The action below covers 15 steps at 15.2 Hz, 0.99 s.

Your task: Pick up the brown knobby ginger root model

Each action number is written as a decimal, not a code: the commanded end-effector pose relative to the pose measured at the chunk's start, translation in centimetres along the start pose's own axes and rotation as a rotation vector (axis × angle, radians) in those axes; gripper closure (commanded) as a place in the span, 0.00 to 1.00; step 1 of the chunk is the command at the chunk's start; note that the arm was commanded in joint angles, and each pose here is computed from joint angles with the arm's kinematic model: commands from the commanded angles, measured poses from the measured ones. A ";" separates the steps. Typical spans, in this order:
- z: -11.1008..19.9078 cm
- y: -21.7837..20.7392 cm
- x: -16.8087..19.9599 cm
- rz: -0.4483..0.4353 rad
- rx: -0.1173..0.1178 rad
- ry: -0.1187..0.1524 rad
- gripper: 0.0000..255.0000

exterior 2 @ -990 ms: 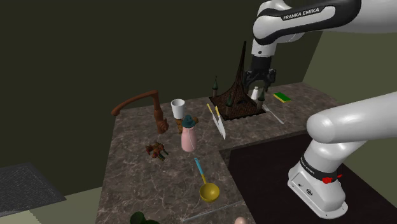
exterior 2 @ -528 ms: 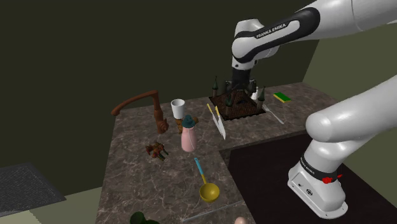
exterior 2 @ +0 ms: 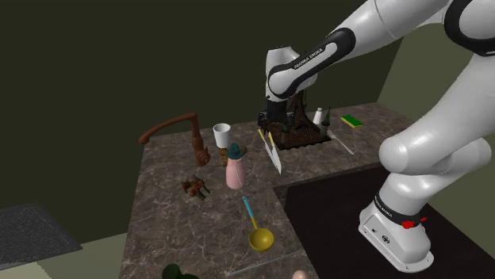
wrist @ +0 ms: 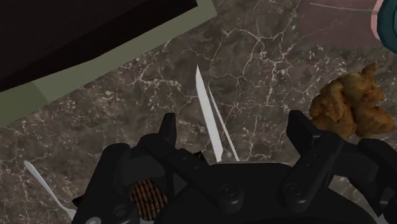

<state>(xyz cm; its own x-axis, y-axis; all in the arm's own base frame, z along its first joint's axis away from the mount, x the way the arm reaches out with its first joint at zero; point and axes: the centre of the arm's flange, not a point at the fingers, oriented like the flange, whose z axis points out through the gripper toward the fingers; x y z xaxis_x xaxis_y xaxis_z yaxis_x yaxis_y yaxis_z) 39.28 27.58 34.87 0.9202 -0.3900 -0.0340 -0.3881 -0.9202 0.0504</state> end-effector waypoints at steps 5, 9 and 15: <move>4.4 -5.8 2.6 0.141 -0.012 0.030 0.00; 7.5 -9.3 5.0 0.231 -0.022 0.048 0.00; 12.1 -14.1 9.3 0.366 -0.035 0.075 0.00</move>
<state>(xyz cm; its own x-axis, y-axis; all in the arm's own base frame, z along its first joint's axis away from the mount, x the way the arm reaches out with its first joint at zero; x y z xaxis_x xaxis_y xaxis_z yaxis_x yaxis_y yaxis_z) 51.75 36.21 23.00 0.7393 -0.6709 0.0569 -0.6732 -0.7353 0.0783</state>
